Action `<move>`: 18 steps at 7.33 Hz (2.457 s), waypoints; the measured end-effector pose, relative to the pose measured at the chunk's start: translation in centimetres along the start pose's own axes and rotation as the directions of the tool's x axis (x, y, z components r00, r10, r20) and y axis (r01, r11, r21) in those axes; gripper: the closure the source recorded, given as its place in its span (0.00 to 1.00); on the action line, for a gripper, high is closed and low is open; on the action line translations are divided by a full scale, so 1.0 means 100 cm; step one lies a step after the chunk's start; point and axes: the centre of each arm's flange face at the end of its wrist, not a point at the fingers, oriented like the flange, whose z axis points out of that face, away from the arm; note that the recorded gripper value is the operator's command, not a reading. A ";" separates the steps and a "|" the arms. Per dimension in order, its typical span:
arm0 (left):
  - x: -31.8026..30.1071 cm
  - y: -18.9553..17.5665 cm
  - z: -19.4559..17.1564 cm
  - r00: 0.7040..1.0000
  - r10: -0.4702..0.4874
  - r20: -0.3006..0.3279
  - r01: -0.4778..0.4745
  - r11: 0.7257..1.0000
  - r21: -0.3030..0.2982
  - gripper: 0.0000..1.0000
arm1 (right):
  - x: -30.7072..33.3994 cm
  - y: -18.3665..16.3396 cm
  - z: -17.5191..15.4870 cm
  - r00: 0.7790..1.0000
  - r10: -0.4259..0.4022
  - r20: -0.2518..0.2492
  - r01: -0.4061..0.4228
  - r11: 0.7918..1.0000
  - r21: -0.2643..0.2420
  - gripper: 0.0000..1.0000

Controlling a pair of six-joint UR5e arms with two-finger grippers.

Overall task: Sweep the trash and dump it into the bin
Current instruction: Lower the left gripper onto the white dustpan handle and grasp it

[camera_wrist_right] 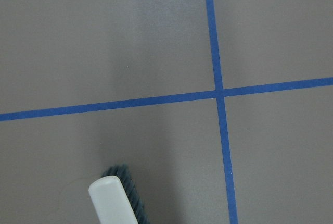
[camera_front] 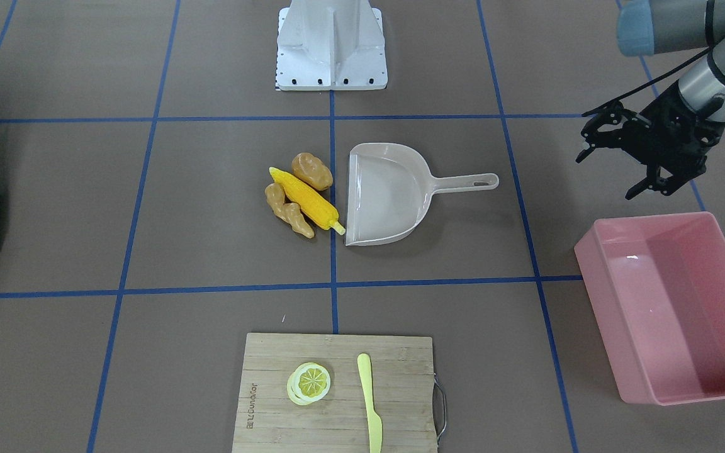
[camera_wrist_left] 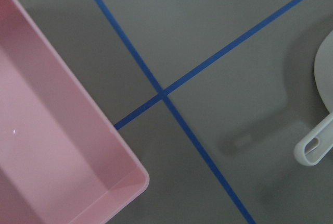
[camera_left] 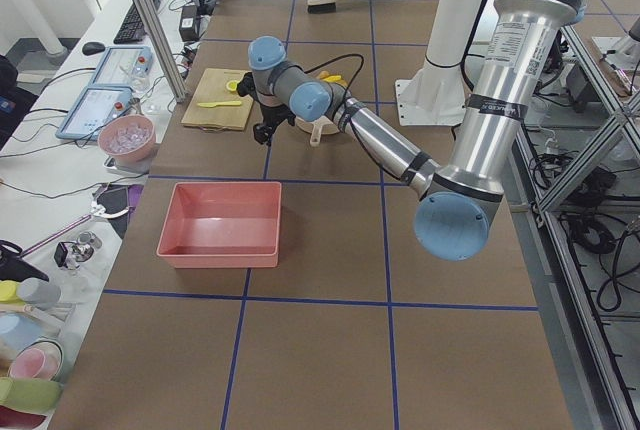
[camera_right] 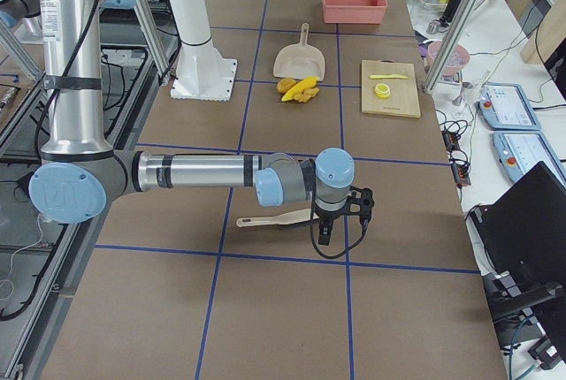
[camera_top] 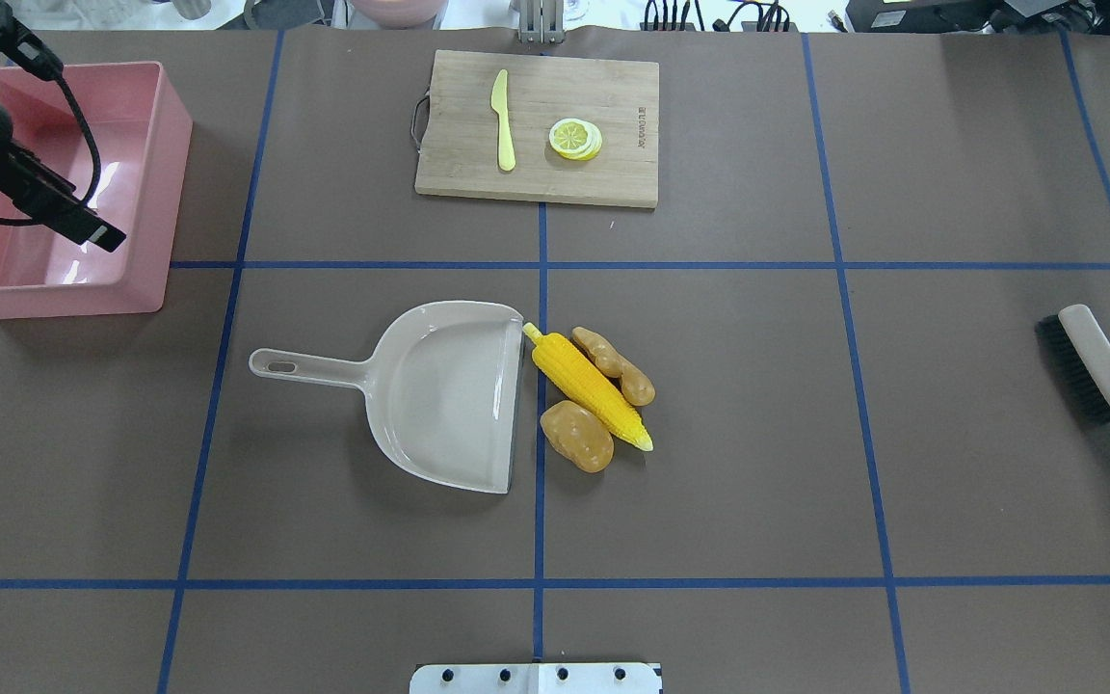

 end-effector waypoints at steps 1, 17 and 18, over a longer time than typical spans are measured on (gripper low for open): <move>0.022 -0.012 0.005 0.999 0.043 -0.021 -0.043 0.999 0.004 0.02 | -0.005 0.001 0.003 1.000 -0.013 -0.010 0.013 1.000 -0.004 0.00; 0.140 -0.033 0.103 0.680 0.732 -0.034 -0.677 0.645 0.353 0.02 | -0.044 0.119 0.056 0.955 -0.274 -0.111 0.265 0.960 -0.090 0.00; 0.137 -0.028 0.116 0.714 0.700 -0.023 -0.640 0.665 0.386 0.02 | -0.032 0.143 0.061 0.940 -0.316 -0.128 0.305 0.947 -0.097 0.00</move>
